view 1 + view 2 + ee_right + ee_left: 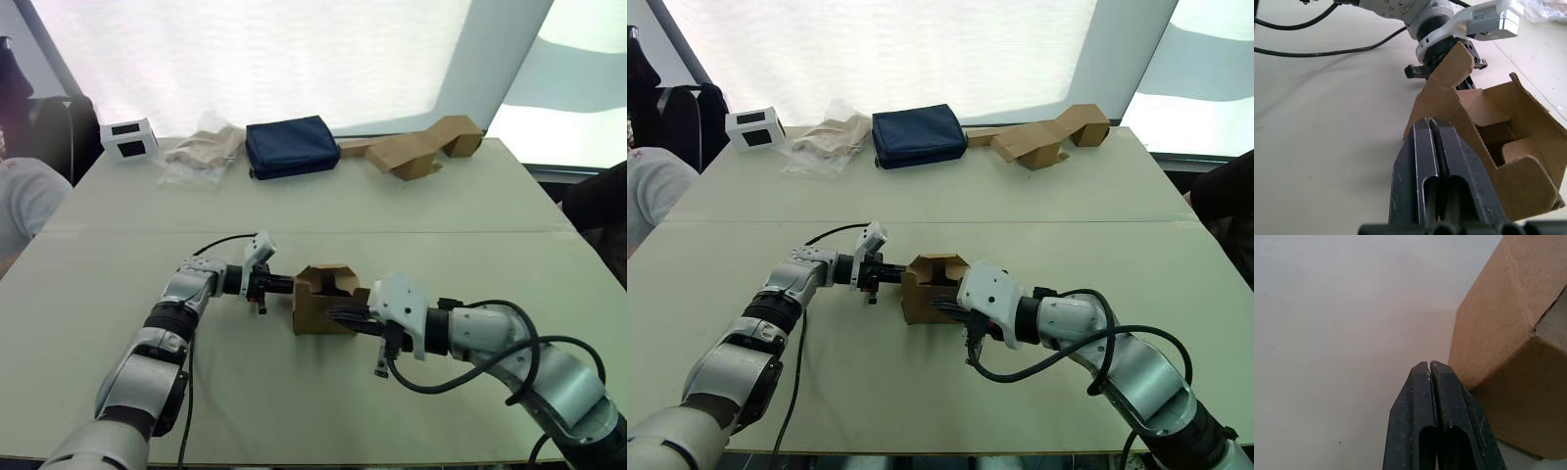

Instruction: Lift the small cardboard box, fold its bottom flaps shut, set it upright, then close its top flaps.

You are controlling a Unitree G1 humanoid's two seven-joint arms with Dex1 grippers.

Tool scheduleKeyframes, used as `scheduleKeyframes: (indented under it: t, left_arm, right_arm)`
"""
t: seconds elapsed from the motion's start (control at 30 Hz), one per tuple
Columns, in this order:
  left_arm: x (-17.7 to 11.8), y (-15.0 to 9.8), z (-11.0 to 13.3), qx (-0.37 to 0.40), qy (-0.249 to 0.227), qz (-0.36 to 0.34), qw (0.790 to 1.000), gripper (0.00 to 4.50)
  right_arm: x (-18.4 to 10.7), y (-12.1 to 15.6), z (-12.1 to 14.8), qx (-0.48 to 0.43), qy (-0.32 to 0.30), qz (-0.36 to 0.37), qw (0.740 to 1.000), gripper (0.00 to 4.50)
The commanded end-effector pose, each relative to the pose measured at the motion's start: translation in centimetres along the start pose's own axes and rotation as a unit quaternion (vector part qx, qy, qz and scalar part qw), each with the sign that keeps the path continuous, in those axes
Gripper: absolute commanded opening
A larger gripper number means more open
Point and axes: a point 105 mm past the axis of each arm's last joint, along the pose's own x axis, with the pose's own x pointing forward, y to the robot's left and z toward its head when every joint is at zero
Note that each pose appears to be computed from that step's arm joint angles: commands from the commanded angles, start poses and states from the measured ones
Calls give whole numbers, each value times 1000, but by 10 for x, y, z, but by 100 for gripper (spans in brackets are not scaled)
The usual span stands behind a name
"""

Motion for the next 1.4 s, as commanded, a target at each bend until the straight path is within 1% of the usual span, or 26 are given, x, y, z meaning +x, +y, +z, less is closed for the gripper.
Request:
scheduleKeyframes:
  t: [0.03,0.17,0.4,0.67,0.8,0.87,0.93,1.0,1.1,1.17,1.23,1.33,1.4]
  left_arm:
    - [-3,-1,12,10,-25,3,1000,3]
    - [-5,-2,12,9,-27,6,1000,3]
    - [-5,-5,9,9,-28,5,1000,3]
    - [-7,-8,9,1,-29,2,1000,3]
    - [-20,1,10,5,-32,36,999,3]
    - [-35,9,20,13,-47,69,996,3]
    - [-50,9,32,26,-58,83,995,3]
    - [-60,-6,43,43,-58,67,995,3]
    - [-66,-39,54,51,-56,29,997,3]
    - [-67,-61,56,44,-58,5,997,3]
    - [-64,-79,52,40,-52,-8,998,3]
    - [-58,-90,47,38,-46,-4,998,3]
    - [-53,-91,47,32,-54,3,998,3]
  right_arm:
    - [2,-10,7,-22,-14,-16,1000,0]
    - [6,-17,5,-18,-15,-21,999,0]
    - [13,-14,-1,3,-14,-3,1000,0]
    - [21,-20,-10,29,-12,-7,999,0]
    - [23,-22,-8,35,-21,-8,999,0]
    - [23,-23,-7,34,-22,-8,999,0]
    - [23,-23,-7,35,-23,-8,999,0]
    - [22,-23,-7,36,-24,-8,999,0]
    - [22,-23,-9,40,-25,-8,999,0]
    - [22,-22,-11,40,-23,-8,999,0]
    - [21,-23,-12,41,-22,-10,999,0]
    - [21,-24,-14,44,-22,-11,999,0]
    - [21,-24,-15,44,-21,-10,999,0]
